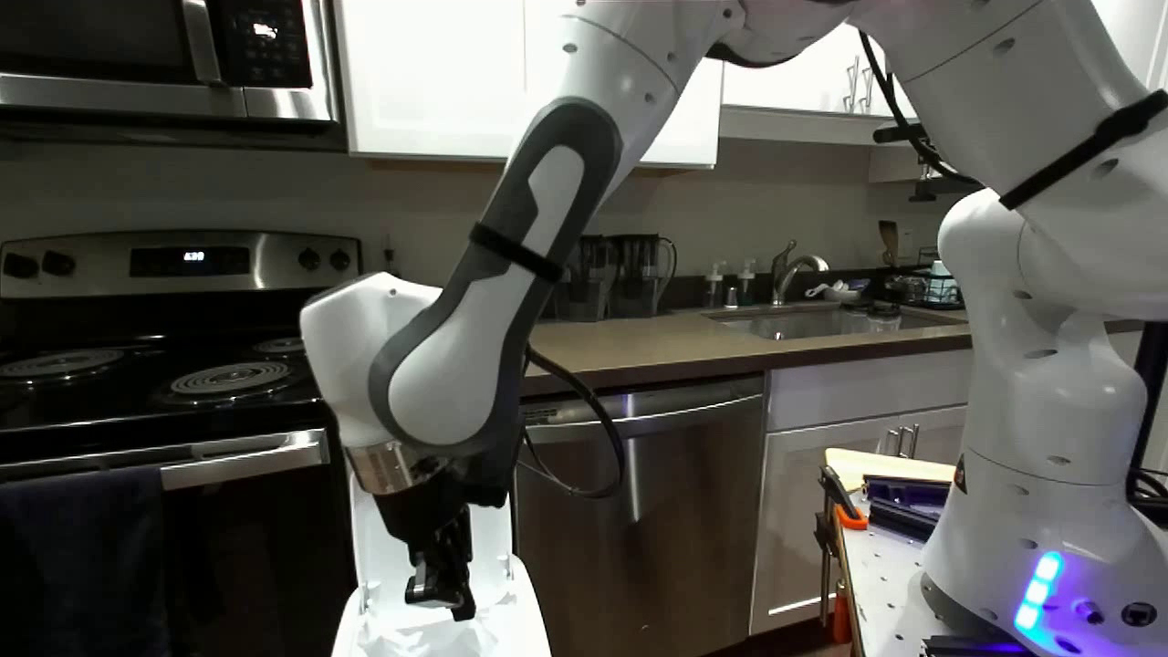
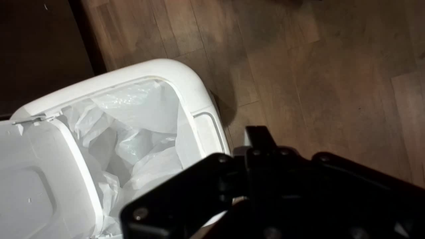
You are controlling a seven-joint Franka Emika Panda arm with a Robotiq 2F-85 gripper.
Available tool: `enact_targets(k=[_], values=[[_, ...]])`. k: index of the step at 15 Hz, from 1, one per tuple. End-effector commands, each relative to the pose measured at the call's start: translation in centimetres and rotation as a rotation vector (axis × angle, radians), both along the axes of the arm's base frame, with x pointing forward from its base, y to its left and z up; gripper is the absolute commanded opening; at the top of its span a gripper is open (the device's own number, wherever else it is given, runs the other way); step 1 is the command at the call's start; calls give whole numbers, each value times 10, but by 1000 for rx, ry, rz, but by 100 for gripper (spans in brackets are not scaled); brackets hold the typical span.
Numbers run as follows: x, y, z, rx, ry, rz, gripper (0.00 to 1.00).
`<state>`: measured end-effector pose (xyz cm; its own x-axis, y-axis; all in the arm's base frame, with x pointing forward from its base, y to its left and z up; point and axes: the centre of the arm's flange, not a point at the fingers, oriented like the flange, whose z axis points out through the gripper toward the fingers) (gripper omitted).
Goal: Open the top of the bin
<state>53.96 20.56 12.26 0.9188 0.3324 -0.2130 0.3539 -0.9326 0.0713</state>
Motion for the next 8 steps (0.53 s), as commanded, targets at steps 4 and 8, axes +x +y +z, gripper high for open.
enact_targets(k=[4,8], values=[[-33,-32,62,56,45,-32,0],[-43,-42,79,83,65,-40,0]])
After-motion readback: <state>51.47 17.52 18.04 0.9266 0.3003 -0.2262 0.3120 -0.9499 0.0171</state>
